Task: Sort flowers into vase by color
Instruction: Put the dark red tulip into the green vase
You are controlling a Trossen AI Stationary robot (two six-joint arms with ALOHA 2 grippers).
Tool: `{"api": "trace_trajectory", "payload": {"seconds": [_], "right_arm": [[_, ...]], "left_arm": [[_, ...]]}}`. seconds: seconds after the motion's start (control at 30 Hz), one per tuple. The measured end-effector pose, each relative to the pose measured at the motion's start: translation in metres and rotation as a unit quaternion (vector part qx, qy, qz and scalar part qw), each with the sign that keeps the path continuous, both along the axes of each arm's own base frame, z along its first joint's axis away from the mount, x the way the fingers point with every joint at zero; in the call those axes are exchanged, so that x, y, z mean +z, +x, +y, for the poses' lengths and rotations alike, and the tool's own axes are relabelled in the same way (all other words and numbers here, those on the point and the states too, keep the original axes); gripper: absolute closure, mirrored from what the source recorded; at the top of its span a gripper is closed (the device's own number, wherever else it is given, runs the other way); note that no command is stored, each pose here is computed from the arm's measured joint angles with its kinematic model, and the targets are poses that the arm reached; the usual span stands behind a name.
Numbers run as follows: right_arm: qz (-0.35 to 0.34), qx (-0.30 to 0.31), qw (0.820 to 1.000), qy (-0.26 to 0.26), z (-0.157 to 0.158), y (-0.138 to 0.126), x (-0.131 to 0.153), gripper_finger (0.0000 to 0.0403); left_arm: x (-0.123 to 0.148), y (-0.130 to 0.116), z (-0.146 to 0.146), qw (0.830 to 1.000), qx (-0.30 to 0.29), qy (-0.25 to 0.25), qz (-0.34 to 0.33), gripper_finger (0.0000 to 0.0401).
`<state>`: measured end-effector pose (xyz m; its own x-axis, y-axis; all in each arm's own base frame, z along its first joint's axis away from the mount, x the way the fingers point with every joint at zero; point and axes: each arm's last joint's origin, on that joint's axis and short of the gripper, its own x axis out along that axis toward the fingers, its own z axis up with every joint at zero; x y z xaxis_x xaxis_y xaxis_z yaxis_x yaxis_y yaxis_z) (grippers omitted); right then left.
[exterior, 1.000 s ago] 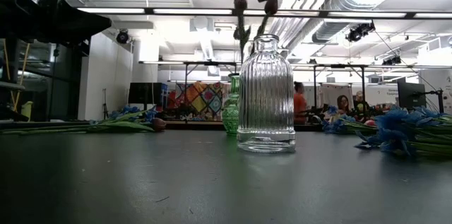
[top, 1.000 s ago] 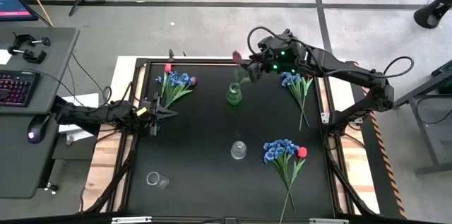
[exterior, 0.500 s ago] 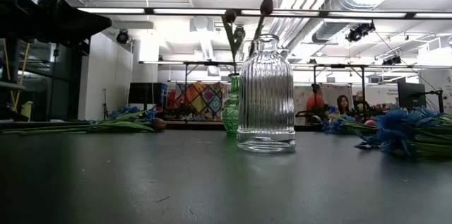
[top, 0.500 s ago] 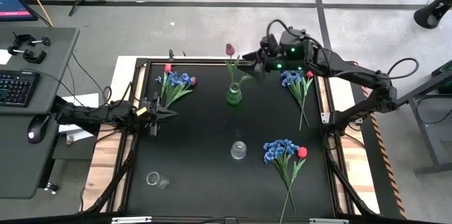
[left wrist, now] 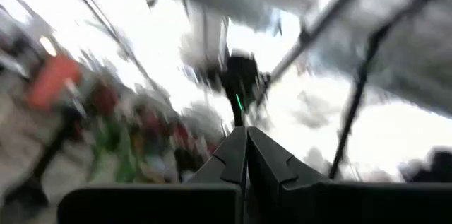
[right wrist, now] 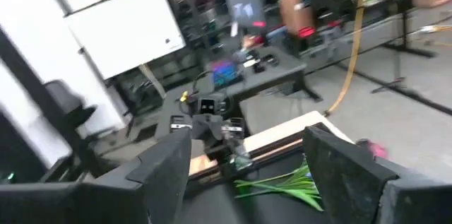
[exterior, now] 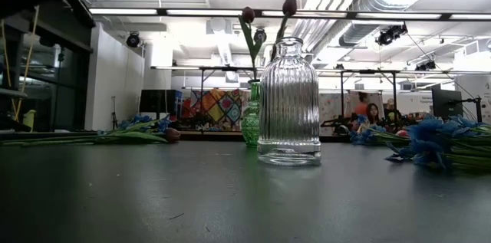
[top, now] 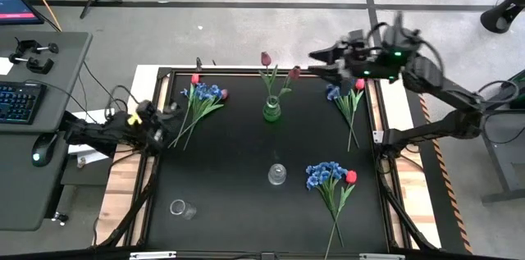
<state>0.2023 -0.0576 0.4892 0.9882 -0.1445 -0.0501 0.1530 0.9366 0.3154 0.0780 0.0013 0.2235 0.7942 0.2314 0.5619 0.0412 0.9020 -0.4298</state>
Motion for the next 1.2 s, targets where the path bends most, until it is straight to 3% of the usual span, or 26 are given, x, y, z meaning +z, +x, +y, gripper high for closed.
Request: {"api": "trace_trajectory", "payload": {"seconds": [0.1,0.17,0.33,0.43,0.5,0.53,0.67,0.8,0.87,0.97,1.2], "right_arm": [[0.009,-0.041,0.999,0.0,0.002,-0.015,0.002,0.0142],[0.019,-0.065,0.998,0.002,0.002,-0.019,0.0,0.0142],[0.04,-0.103,0.994,0.002,-0.001,-0.017,-0.004,0.0142],[0.054,-0.109,0.993,0.0,-0.005,-0.008,-0.009,0.0142],[0.068,-0.112,0.991,-0.001,-0.008,-0.002,-0.013,0.0142],[0.078,-0.113,0.991,0.0,-0.01,0.001,-0.016,0.0142],[0.13,-0.111,0.985,0.007,-0.013,0.01,-0.029,0.0142],[0.173,-0.11,0.979,0.016,-0.013,0.013,-0.039,0.0142],[0.185,-0.109,0.977,0.018,-0.014,0.014,-0.041,0.0142],[0.189,-0.109,0.976,0.018,-0.014,0.014,-0.042,0.0142],[0.192,-0.104,0.976,0.007,-0.013,0.014,-0.042,0.0142]], "left_arm": [[0.008,-0.007,0.006,0.995,0.071,-0.061,-0.042,0.0401],[0.014,-0.005,0.007,0.992,0.08,-0.099,-0.022,0.0401],[0.042,0.021,0.006,0.982,0.077,-0.119,0.127,0.0399],[0.059,0.043,0.01,0.956,0.105,-0.132,0.241,0.0388],[0.065,0.053,0.015,0.921,0.119,-0.142,0.342,0.0377],[0.065,0.055,0.019,0.896,0.123,-0.155,0.397,0.0372],[0.056,0.058,0.031,0.766,0.131,-0.24,0.581,0.0347],[0.034,0.056,0.038,0.648,0.131,-0.314,0.682,0.0319],[0.021,0.057,0.04,0.607,0.129,-0.337,0.708,0.0304],[0.004,0.063,0.045,0.571,0.116,-0.341,0.737,0.0286],[-0.03,0.081,0.072,0.523,0.103,-0.35,0.77,0.027]]}}
